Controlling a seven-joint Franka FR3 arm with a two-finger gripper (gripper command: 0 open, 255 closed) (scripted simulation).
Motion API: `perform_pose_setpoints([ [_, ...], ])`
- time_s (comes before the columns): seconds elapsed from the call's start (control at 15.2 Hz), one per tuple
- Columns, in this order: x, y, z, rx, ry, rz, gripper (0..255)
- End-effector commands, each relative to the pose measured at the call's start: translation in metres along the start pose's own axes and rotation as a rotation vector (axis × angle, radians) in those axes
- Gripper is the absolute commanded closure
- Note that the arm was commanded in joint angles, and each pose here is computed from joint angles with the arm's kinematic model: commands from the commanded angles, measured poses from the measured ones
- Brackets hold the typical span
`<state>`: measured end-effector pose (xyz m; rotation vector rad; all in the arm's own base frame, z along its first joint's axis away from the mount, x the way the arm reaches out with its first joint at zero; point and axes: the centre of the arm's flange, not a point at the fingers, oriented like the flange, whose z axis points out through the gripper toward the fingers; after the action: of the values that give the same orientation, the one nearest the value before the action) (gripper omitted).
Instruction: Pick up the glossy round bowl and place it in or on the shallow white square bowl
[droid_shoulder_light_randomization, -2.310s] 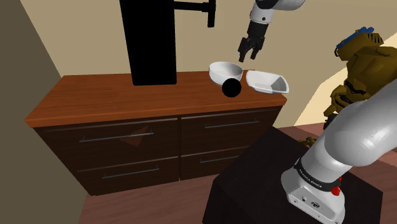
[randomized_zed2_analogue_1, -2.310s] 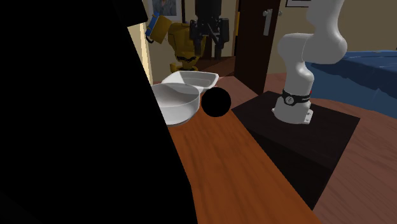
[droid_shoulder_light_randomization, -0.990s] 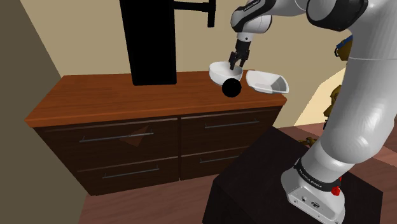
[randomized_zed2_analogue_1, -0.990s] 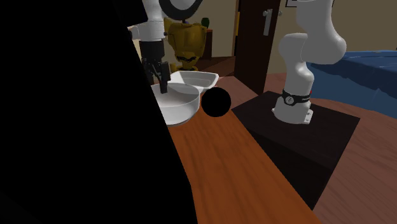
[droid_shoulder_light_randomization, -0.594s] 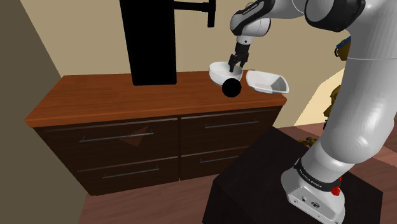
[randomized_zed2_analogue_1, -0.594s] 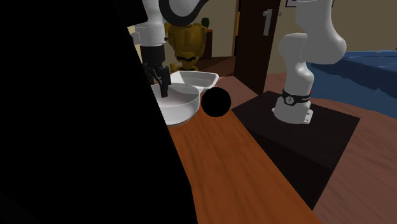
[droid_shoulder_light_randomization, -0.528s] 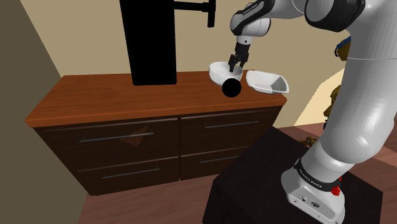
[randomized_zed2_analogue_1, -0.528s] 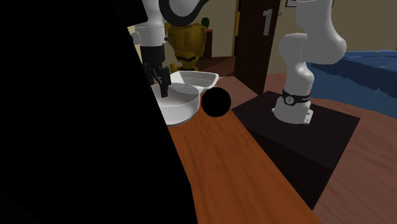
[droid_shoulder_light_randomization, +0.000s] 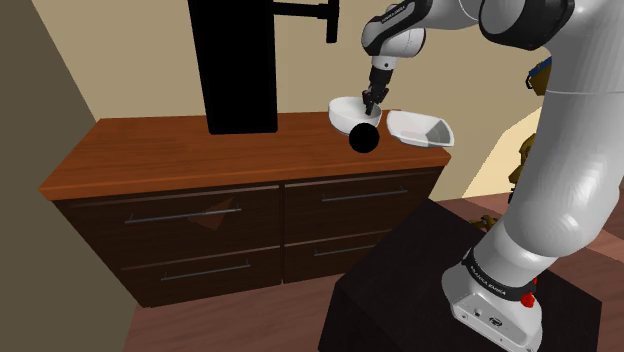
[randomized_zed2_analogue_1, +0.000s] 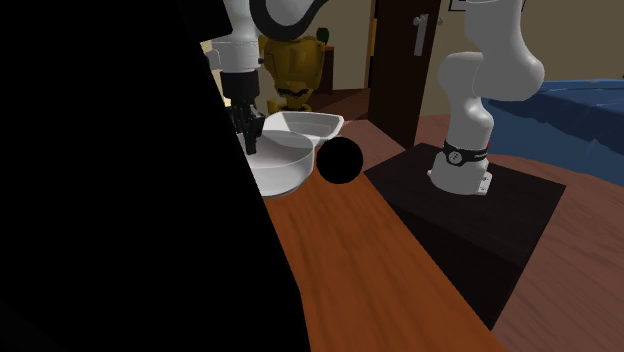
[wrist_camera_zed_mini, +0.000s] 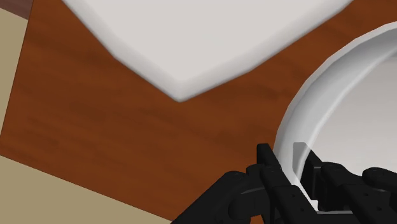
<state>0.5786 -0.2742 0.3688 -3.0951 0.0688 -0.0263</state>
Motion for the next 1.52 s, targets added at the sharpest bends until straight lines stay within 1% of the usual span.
perform_pose_setpoints([
  [0.0,0.0,0.0,0.001,0.0,-0.001,0.0,255],
  [0.26,0.0,0.0,0.001,0.0,-0.001,0.0,255],
  [1.45,0.001,-0.004,-0.094,0.0,-0.001,0.0,255],
])
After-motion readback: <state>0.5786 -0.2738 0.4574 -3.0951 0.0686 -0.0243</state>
